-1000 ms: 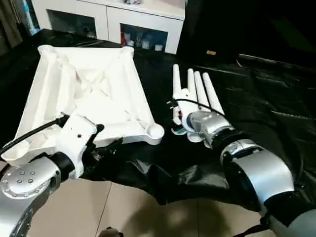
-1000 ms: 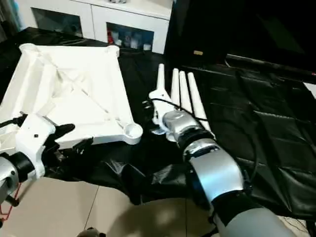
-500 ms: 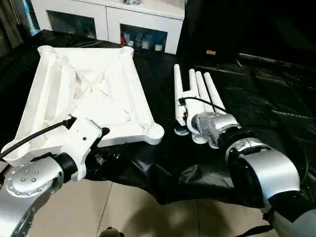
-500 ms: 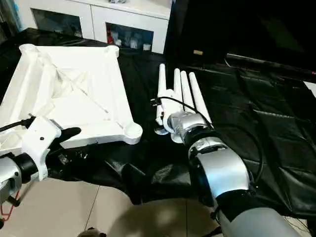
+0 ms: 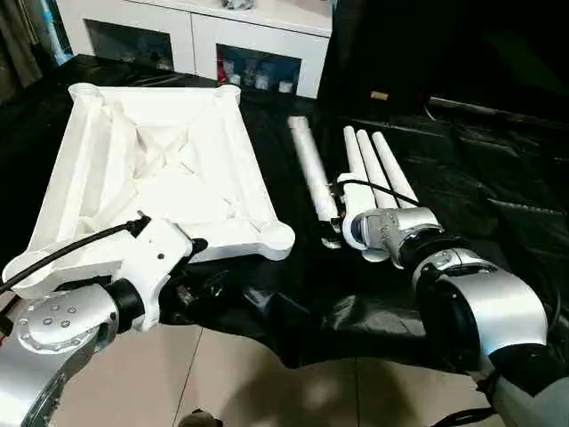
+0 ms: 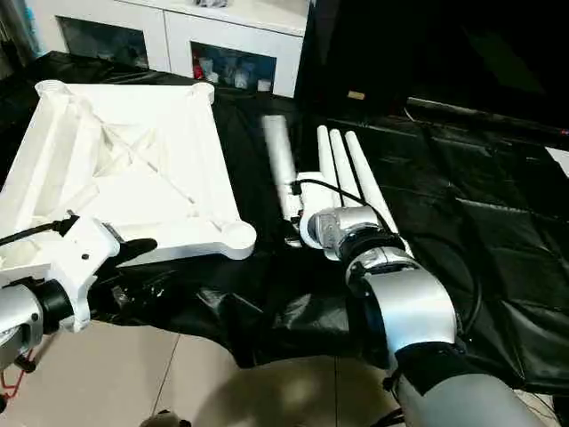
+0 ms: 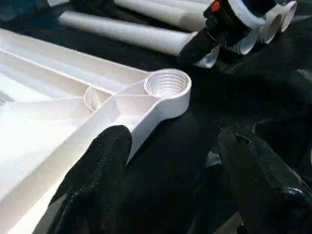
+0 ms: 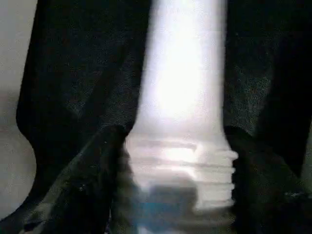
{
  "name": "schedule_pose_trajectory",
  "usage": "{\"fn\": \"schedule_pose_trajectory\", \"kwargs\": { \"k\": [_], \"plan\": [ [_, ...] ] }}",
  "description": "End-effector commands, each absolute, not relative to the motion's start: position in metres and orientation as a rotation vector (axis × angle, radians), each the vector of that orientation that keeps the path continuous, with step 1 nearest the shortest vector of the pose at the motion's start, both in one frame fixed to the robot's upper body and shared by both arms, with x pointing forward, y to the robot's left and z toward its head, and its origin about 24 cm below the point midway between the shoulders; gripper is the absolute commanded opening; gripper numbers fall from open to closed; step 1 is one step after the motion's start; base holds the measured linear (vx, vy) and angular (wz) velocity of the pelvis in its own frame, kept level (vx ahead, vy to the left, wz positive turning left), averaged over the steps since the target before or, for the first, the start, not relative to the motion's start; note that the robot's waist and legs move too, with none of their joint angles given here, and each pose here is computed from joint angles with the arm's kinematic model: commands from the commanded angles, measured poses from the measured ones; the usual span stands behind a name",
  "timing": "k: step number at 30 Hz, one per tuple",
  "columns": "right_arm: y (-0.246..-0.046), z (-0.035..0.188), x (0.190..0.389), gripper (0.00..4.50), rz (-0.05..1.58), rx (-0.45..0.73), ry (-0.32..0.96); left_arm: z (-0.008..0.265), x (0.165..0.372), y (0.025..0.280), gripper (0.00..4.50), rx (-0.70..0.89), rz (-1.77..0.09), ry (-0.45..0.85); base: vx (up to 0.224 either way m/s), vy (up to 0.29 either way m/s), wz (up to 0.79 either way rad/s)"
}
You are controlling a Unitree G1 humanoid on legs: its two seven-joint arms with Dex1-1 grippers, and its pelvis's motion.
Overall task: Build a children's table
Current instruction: Pick table leg
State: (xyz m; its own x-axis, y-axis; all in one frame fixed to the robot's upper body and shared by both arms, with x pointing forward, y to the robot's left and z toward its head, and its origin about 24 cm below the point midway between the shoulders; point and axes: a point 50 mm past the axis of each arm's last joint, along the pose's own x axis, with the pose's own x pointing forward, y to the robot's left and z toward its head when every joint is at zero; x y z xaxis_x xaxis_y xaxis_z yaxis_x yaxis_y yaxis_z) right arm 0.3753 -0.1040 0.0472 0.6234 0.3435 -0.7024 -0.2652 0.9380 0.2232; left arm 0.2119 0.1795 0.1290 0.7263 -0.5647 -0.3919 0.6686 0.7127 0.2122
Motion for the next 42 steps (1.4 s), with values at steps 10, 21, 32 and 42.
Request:
{"fn": "schedule_pose_trajectory", "kwargs": {
  "k": [10, 21, 32, 42],
  "plan": [
    [-0.112, 0.044, 0.376, 2.75, 0.309, 0.226, 0.792, 0.133, 0.223, 0.175, 3.28, 0.338, -0.707, 0.269, 0.0, 0.0, 0.0],
    [-0.108, 0.075, 0.39, 2.75, 0.432, 0.445, 0.599, 0.144, 0.278, 0.156, 3.28, 0.182, -0.52, 0.102, 0.0, 0.0, 0.0],
    [-0.132, 0.111, 0.371, 2.74, 0.888, 0.672, 0.203, 0.163, 0.334, 0.115, 3.66, -0.395, -0.516, 0.06, 0.0, 0.0, 0.0],
    [-0.145, 0.128, 0.304, 2.74, 1.179, 0.7, 0.104, 0.18, 0.337, 0.061, 4.07, -0.705, -0.84, 0.077, 0.0, 0.0, 0.0]
  ]
}}
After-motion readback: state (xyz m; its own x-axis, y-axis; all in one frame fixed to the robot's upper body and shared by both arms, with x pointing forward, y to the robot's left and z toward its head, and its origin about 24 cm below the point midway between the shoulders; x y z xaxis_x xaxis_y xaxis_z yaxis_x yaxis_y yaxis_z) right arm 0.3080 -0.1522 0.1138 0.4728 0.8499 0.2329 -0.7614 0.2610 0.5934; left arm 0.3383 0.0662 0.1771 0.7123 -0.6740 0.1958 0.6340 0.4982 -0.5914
